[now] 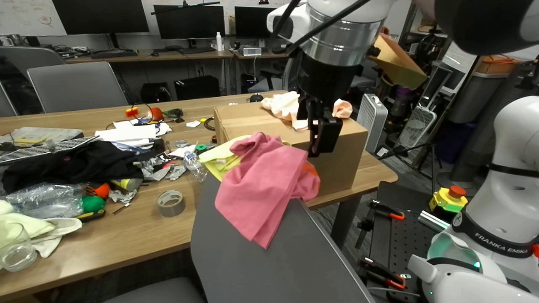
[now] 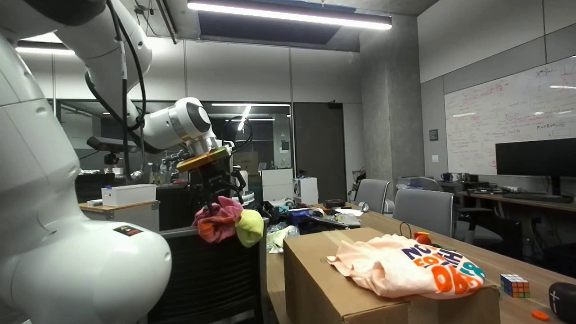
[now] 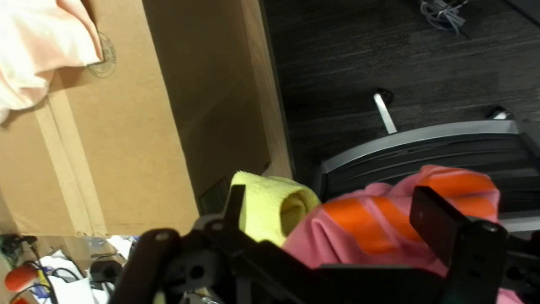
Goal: Put the peach shirt, pink shirt and the green towel on the top of the box
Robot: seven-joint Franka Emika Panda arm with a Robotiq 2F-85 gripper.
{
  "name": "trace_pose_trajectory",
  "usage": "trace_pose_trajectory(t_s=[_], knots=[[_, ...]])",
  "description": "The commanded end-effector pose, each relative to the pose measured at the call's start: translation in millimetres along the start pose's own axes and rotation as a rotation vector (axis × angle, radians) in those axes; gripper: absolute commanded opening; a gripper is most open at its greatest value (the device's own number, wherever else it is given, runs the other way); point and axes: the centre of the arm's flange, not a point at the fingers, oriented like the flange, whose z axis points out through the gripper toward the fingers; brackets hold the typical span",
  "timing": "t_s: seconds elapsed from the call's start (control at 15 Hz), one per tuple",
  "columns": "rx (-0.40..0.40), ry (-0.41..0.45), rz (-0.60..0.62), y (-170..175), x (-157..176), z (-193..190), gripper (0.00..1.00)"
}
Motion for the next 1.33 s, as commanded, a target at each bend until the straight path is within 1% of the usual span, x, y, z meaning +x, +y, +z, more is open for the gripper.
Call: trace_pose_trajectory(t_s=[0.0,0.2,0.4,0.67,1.13,1.2,1.27], knots=[[0.139,0.029,-0.108,-1,16,-20,1.0],[0.216,0.053,-0.161,-9,25,-26,1.0],[0.25,0.058,-0.199,-16,34,-24,1.0],[0.254,0.054,-0.252,-24,46,-16,1.0],[0.251,0.032,-0.298,-35,60,-7,1.0],[0.246,0.033,-0.303,-36,61,-6,0.79],[0.244,0.033,-0.308,-36,61,-5,0.74]])
